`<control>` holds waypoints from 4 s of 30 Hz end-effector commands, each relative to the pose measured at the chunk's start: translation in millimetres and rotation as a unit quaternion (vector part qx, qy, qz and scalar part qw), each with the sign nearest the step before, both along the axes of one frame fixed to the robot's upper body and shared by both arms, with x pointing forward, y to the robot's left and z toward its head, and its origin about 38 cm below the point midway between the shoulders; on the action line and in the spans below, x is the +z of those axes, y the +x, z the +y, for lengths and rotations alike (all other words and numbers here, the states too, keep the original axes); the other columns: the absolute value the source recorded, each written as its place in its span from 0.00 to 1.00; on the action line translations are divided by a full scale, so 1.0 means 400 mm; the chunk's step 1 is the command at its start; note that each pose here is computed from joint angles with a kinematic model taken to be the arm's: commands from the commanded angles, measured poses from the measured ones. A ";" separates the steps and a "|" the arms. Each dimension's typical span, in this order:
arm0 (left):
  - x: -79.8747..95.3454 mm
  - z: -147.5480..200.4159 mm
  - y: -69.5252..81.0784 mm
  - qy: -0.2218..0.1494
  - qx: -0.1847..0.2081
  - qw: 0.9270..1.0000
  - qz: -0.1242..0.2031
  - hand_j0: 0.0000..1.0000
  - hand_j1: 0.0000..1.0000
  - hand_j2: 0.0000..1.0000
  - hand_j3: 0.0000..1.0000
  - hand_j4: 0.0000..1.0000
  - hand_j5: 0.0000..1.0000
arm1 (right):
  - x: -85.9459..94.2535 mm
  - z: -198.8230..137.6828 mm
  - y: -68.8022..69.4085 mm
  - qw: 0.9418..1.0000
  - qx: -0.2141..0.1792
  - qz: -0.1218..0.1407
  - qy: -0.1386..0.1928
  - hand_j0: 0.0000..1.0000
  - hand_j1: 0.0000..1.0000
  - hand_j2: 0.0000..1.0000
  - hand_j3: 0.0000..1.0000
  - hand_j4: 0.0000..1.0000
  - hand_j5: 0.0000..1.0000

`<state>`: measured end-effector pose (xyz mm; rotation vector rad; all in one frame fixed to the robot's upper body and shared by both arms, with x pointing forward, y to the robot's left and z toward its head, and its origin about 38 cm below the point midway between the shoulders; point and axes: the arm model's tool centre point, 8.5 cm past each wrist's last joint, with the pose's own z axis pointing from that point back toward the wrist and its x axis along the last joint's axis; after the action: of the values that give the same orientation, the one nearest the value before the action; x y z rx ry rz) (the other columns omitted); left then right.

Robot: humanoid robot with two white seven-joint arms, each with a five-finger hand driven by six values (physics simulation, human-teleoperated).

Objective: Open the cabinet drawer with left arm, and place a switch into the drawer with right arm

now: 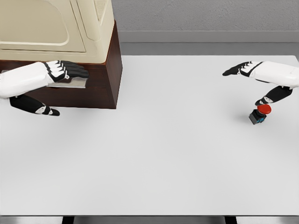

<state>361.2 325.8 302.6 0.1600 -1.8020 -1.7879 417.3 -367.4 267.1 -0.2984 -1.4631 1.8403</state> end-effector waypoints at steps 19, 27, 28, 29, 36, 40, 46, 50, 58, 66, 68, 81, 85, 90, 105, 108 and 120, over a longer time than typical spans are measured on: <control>0.010 0.011 -0.001 0.002 0.006 1.000 0.004 1.00 1.00 1.00 1.00 1.00 1.00 | -0.009 -0.135 -0.034 0.997 -0.054 0.026 -0.049 1.00 1.00 1.00 1.00 1.00 1.00; 0.013 0.018 -0.003 0.006 0.008 1.000 0.006 1.00 1.00 1.00 1.00 1.00 1.00 | -0.130 -0.194 -0.015 0.991 -0.102 0.070 -0.048 1.00 1.00 1.00 1.00 1.00 1.00; 0.012 0.020 -0.004 0.008 0.008 1.000 0.007 1.00 1.00 1.00 1.00 1.00 1.00 | -0.151 -0.190 -0.009 0.991 -0.105 0.076 -0.045 1.00 1.00 1.00 1.00 1.00 1.00; 0.012 0.020 -0.004 0.008 0.008 1.000 0.008 1.00 1.00 1.00 1.00 1.00 1.00 | -0.161 -0.194 -0.006 0.990 -0.110 0.080 -0.042 1.00 1.00 1.00 1.00 1.00 1.00; 0.054 0.007 0.005 0.001 -0.004 1.000 0.005 1.00 1.00 1.00 1.00 1.00 1.00 | -0.232 -0.170 0.011 0.987 -0.116 0.099 -0.047 1.00 1.00 1.00 1.00 1.00 1.00; 0.030 0.018 -0.003 0.058 -0.013 0.997 0.053 1.00 1.00 1.00 1.00 1.00 1.00 | -0.238 -0.168 0.009 0.987 -0.113 0.101 -0.048 1.00 1.00 1.00 1.00 1.00 1.00; 0.051 0.039 -0.024 0.105 -0.038 0.990 0.090 1.00 1.00 1.00 1.00 1.00 1.00 | -0.220 -0.154 0.005 0.990 -0.094 0.090 -0.053 0.96 0.96 0.96 0.96 0.96 0.96; 0.082 0.014 -0.008 0.092 -0.046 0.992 0.073 1.00 1.00 1.00 1.00 1.00 1.00 | -0.217 -0.161 0.009 0.990 -0.100 0.090 -0.054 0.86 0.86 0.86 0.86 0.86 0.86; 0.102 0.008 0.030 0.055 0.013 0.992 0.115 1.00 1.00 1.00 1.00 1.00 1.00 | -0.222 -0.167 0.008 0.989 -0.102 0.090 -0.062 0.80 0.80 0.80 0.80 0.80 0.80; 0.075 0.058 0.052 0.042 0.112 0.974 0.195 1.00 1.00 1.00 1.00 1.00 1.00 | -0.224 -0.176 0.006 0.988 -0.106 0.092 -0.064 0.71 0.71 0.71 0.71 0.71 0.71; 0.058 0.072 0.052 0.044 0.129 0.968 0.212 1.00 1.00 1.00 1.00 1.00 1.00 | -0.226 -0.177 0.006 0.988 -0.106 0.093 -0.064 0.70 0.70 0.70 0.70 0.70 0.70; 0.030 0.114 0.071 0.045 0.181 0.953 0.240 1.00 1.00 1.00 1.00 1.00 1.00 | -0.224 -0.179 0.007 0.988 -0.107 0.092 -0.066 0.57 0.57 0.57 0.57 0.57 0.57; 0.027 0.113 0.071 0.045 0.180 0.952 0.243 1.00 1.00 1.00 1.00 1.00 1.00 | -0.221 -0.176 0.007 0.988 -0.105 0.090 -0.066 0.48 0.48 0.48 0.48 0.48 0.48; 0.018 0.112 0.066 0.043 0.177 0.951 0.250 1.00 1.00 1.00 1.00 1.00 1.00 | -0.215 -0.173 0.010 0.989 -0.102 0.086 -0.065 0.49 0.49 0.49 0.49 0.49 0.49; 0.018 0.128 0.076 0.044 0.188 0.950 0.246 1.00 1.00 1.00 1.00 1.00 1.00 | -0.174 -0.123 0.023 0.994 -0.067 0.058 -0.056 0.48 0.48 0.48 0.48 0.48 0.48; 0.014 0.122 0.076 0.043 0.186 0.950 0.248 1.00 1.00 1.00 1.00 1.00 1.00 | -0.163 -0.106 0.024 0.996 -0.057 0.052 -0.054 0.48 0.48 0.48 0.48 0.48 0.48; -0.008 0.118 0.072 0.042 0.182 0.948 0.258 1.00 1.00 1.00 1.00 1.00 1.00 | -0.128 -0.013 0.031 0.999 -0.010 0.025 -0.036 0.47 0.47 0.47 0.47 0.47 0.47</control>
<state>390.3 372.8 299.1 0.0472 -1.2323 -1.4719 430.6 -378.5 214.9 -0.3107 -1.3412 1.8709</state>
